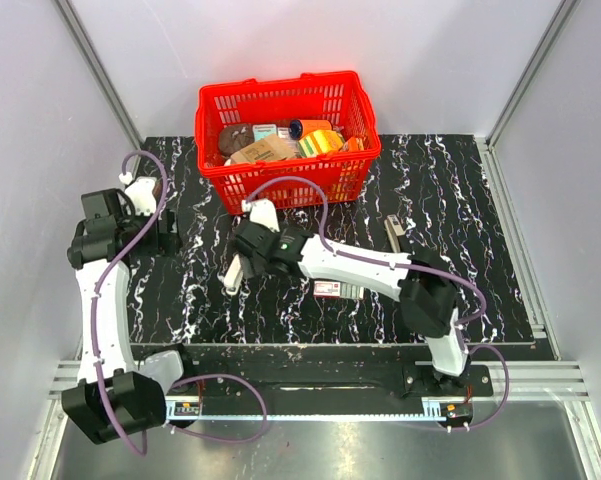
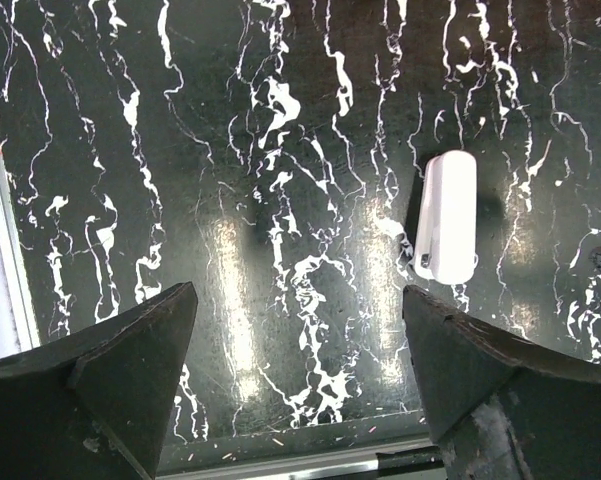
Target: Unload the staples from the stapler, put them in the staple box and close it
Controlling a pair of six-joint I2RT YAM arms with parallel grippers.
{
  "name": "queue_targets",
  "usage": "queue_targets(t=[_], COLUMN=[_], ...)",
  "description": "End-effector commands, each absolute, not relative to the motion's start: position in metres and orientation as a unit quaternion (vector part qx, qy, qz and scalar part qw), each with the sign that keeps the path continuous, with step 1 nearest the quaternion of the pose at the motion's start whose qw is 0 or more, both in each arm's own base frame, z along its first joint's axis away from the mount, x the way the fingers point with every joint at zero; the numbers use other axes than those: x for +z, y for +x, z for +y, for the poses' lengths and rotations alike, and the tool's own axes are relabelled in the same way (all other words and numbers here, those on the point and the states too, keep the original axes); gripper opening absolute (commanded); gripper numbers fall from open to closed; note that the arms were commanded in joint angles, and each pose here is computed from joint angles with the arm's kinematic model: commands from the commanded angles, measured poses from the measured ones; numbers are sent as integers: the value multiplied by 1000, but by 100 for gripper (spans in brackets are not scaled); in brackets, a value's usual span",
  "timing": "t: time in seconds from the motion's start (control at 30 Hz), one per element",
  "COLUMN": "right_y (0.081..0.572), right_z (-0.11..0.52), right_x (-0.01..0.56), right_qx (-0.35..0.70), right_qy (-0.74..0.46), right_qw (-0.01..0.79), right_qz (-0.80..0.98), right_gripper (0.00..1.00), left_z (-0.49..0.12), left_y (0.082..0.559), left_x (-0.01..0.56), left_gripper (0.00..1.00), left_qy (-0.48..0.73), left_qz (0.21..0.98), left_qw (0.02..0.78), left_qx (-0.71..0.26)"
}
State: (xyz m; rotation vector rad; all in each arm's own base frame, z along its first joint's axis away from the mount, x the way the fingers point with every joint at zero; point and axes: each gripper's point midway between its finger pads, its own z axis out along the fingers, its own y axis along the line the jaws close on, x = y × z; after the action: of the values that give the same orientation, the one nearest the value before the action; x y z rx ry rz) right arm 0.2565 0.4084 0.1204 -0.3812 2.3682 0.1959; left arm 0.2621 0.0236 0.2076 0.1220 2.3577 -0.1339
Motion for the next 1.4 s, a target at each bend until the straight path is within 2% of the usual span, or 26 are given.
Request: queue_targets(t=[0.0, 0.23, 0.33, 1.1, 1.23, 1.37], right_y=[250, 253, 255, 260, 259, 260], right_z=[458, 488, 494, 521, 515, 514], right_x=[138, 119, 109, 66, 61, 63], right_qx=[142, 162, 149, 133, 121, 122], right_qy=[-126, -103, -101, -96, -98, -97], right_qw=[330, 302, 293, 261, 260, 260], right_qz=[925, 934, 939, 951, 953, 953], right_gripper=[83, 84, 78, 70, 62, 44], left_z=[28, 40, 35, 40, 38, 36], left_y=[257, 247, 242, 235, 235, 235], left_x=[198, 189, 183, 180, 181, 181], left_gripper=[87, 88, 87, 87, 87, 94], left_qy=[61, 41, 40, 56, 61, 76], left_qz=[922, 924, 929, 929, 926, 923], left_qw=[376, 371, 354, 358, 364, 369], left_qx=[-72, -83, -99, -75, -78, -76])
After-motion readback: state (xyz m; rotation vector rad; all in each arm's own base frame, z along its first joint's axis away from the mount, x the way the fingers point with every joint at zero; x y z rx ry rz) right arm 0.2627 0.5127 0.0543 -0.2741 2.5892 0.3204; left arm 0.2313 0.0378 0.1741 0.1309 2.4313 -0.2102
